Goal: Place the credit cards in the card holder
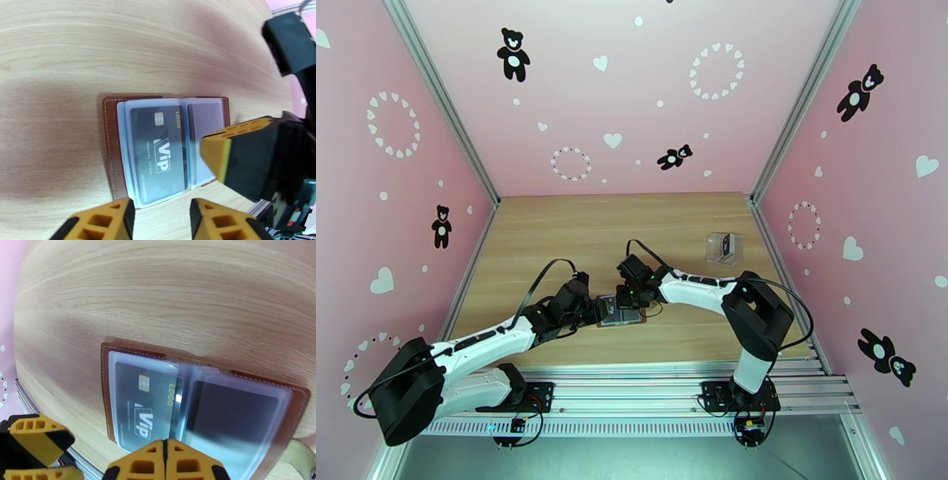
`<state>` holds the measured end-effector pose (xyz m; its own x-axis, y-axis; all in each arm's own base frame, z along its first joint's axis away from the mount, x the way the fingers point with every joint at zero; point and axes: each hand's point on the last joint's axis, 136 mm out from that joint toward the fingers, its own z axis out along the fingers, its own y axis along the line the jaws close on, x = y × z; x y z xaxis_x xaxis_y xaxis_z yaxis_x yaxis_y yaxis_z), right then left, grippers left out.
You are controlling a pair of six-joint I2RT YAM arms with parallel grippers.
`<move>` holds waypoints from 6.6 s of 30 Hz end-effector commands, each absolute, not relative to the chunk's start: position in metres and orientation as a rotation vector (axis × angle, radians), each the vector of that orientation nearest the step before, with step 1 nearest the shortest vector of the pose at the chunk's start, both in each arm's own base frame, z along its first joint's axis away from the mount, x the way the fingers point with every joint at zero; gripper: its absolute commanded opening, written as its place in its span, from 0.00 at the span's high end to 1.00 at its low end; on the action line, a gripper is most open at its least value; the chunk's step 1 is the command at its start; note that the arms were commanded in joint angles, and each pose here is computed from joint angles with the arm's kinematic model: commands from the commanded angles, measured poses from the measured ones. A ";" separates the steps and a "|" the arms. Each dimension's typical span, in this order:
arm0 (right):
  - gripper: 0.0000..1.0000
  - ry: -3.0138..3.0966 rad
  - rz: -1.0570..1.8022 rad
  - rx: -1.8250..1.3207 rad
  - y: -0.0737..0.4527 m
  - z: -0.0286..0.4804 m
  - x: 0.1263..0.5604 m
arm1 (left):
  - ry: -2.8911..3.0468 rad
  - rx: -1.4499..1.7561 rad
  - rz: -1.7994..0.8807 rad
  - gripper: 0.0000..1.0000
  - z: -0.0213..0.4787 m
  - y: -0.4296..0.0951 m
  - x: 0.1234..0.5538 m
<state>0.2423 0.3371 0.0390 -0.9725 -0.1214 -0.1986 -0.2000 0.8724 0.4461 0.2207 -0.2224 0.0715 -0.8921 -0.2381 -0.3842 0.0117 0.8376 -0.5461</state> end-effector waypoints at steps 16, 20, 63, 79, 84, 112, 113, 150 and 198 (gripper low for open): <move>0.98 2.923 0.681 -0.277 0.339 0.022 0.239 | 2.601 -0.165 -0.705 0.57 0.059 -0.215 0.217; 0.98 2.929 0.649 -0.277 0.335 0.019 0.239 | 2.603 -0.165 -0.705 0.57 0.059 -0.216 0.218; 0.90 2.874 0.689 -0.258 0.332 0.035 0.239 | 2.587 -0.069 -0.978 0.58 0.059 -0.280 0.239; 0.75 2.802 0.586 -0.187 0.290 0.063 0.248 | 2.559 -0.004 -1.051 0.58 0.073 -0.319 0.251; 0.74 2.778 0.473 -0.123 0.249 0.069 0.254 | 2.559 0.042 -1.058 0.58 0.078 -0.335 0.255; 0.52 2.652 -0.109 0.121 0.091 0.130 0.309 | 2.525 0.080 -0.766 0.58 0.106 -0.302 0.251; 0.51 2.638 -0.184 0.138 0.080 0.138 0.317 | 2.522 0.072 -0.762 0.58 0.107 -0.299 0.250; 0.43 2.854 -0.383 0.465 -0.064 0.082 0.448 | 2.587 0.071 -0.743 0.54 0.076 -0.282 0.231; 0.89 2.765 -0.431 0.562 -0.084 0.102 0.446 | 2.616 0.044 -0.722 0.54 0.062 -0.278 0.228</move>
